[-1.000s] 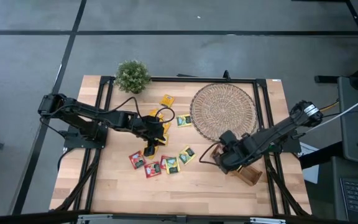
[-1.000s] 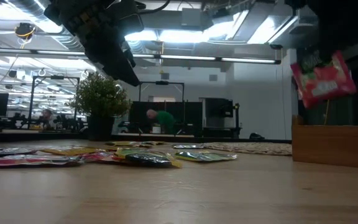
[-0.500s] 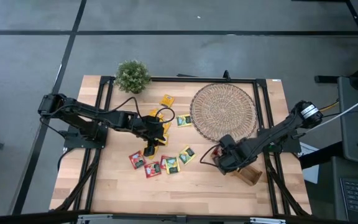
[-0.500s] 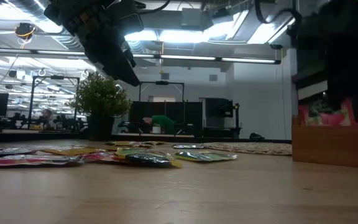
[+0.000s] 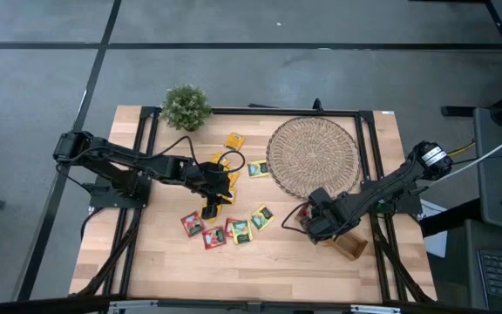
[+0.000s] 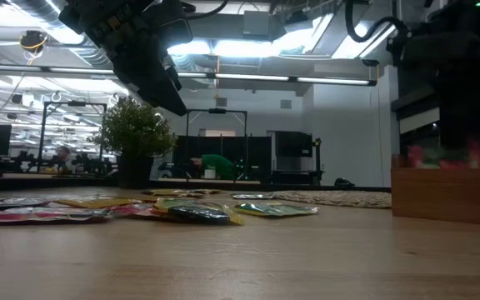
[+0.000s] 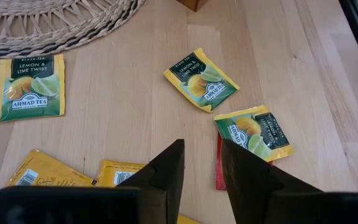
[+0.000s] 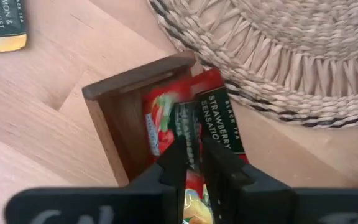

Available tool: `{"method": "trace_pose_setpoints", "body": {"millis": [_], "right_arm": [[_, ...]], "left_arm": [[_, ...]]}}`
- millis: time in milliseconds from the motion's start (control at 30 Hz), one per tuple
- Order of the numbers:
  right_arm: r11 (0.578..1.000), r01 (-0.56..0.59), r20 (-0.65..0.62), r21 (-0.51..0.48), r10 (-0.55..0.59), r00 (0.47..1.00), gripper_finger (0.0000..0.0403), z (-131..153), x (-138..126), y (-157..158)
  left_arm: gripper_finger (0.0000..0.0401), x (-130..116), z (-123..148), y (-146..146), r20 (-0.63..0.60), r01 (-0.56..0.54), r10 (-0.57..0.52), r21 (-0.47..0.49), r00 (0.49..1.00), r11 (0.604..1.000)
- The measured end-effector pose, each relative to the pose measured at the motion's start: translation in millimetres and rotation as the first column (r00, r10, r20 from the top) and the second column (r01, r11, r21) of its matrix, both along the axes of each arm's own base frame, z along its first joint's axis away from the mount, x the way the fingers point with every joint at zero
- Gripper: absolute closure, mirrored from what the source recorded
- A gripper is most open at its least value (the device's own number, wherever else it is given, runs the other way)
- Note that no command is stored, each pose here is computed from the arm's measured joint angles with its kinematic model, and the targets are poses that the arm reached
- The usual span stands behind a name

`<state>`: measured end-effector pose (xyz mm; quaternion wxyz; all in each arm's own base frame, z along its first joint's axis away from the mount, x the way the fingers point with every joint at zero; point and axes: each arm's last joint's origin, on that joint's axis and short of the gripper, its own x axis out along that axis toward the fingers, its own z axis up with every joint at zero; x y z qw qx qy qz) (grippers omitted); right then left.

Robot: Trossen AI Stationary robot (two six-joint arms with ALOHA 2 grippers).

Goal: Pick & Place Tea
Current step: Put the red tea bag into the left slot of the wooden organizer, then put the middle yellow tea bag into the middle slot of the wooden organizer

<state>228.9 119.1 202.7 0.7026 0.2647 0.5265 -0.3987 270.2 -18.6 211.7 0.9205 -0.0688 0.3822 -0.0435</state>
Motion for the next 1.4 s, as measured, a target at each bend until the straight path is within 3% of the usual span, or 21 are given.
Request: {"method": "trace_pose_setpoints", "body": {"millis": [300,467,700,833,1100,1267,1400], "right_arm": [[1.0,0.004,-0.033,-0.021,-0.005,0.999,0.0296,2,-3,-2],[0.997,-0.079,0.154,-0.023,0.081,0.985,0.0286,8,16,4],[0.961,-0.274,0.454,-0.026,0.256,0.853,0.0286,20,56,11],[0.934,-0.355,0.515,-0.049,0.328,0.792,0.0306,19,70,12],[0.9,-0.431,0.516,-0.065,0.4,0.758,0.0392,2,90,7],[0.884,-0.468,0.516,-0.005,0.403,0.756,0.0395,-15,102,5],[0.878,-0.478,0.498,0.022,0.405,0.767,0.0398,-28,109,2]], "left_arm": [[0.0301,0,0,0,-0.005,-0.021,0.021,-0.021,1.0,1.0],[0.03,0,0,-1,-0.009,-0.018,0.017,-0.048,1.0,0.999],[0.0303,-3,-3,-5,-0.06,-0.01,0.004,-0.109,0.998,0.994],[0.0307,-5,-4,-10,-0.086,-0.022,0.01,-0.133,0.996,0.991],[0.0315,-5,-4,-26,-0.064,0.016,-0.024,-0.122,0.998,0.992],[0.0314,0,1,-29,0.015,-0.019,0.021,-0.077,1.0,0.997],[0.0317,7,1,-25,0.059,-0.059,0.065,-0.112,0.996,0.992]]}}
